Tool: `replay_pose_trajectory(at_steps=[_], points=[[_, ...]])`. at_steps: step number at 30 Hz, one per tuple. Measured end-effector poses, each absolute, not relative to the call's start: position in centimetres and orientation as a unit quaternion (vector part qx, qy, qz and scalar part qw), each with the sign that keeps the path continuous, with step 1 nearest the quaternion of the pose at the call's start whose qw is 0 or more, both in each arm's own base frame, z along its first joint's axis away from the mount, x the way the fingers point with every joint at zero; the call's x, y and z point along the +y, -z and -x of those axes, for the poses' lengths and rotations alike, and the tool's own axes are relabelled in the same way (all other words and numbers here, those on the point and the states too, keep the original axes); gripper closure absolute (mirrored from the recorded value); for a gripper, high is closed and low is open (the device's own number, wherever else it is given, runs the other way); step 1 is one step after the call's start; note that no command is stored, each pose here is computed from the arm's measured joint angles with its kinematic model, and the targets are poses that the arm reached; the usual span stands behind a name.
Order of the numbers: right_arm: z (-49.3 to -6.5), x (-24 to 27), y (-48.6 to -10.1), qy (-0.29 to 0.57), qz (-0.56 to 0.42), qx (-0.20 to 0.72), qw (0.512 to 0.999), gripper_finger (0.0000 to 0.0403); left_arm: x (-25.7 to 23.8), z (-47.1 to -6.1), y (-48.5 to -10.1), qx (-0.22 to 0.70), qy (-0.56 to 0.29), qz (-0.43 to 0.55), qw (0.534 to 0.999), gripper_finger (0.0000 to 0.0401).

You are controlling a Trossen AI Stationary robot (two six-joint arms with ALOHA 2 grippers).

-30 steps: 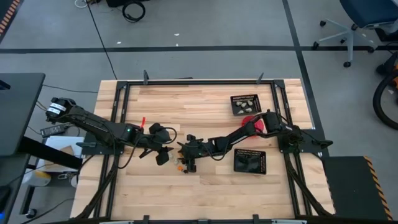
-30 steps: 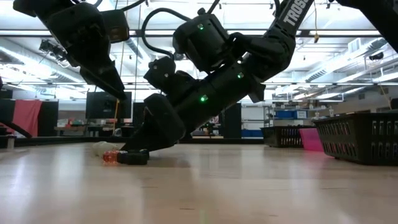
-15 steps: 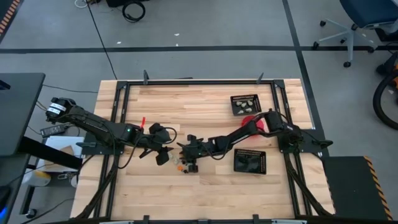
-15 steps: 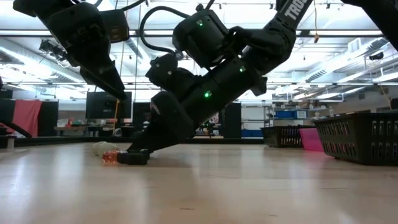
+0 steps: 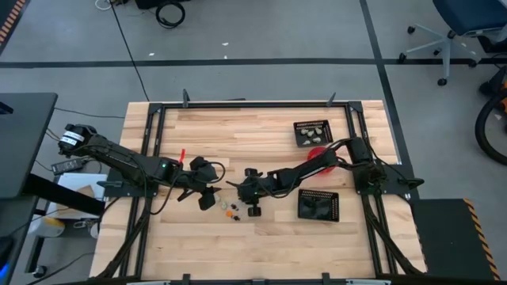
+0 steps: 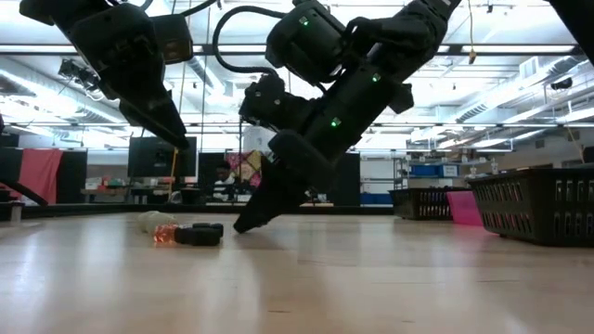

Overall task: Sort Halloween decoration
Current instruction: Put the orange pumpkin toy into the pink bowl

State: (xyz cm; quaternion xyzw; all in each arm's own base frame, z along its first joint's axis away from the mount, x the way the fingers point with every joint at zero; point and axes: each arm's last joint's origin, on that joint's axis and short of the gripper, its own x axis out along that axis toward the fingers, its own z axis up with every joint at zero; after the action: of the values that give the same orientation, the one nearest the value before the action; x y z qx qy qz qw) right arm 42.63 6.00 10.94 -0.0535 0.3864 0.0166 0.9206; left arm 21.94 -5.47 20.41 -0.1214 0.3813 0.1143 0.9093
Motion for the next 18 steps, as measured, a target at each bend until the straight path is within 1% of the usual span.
replay_pose_trajectory(at_steps=[12,18], points=[[-41.6,5.9,-11.7,-0.016,0.06,0.433,0.899,0.0298,-5.5,-21.9,-20.4,0.381,-0.114,0.121,0.909,0.0209],[-41.2,5.7,-13.1,-0.01,0.077,0.464,0.883,0.0298,-5.5,-21.9,-20.4,0.381,-0.114,0.121,0.909,0.0209]])
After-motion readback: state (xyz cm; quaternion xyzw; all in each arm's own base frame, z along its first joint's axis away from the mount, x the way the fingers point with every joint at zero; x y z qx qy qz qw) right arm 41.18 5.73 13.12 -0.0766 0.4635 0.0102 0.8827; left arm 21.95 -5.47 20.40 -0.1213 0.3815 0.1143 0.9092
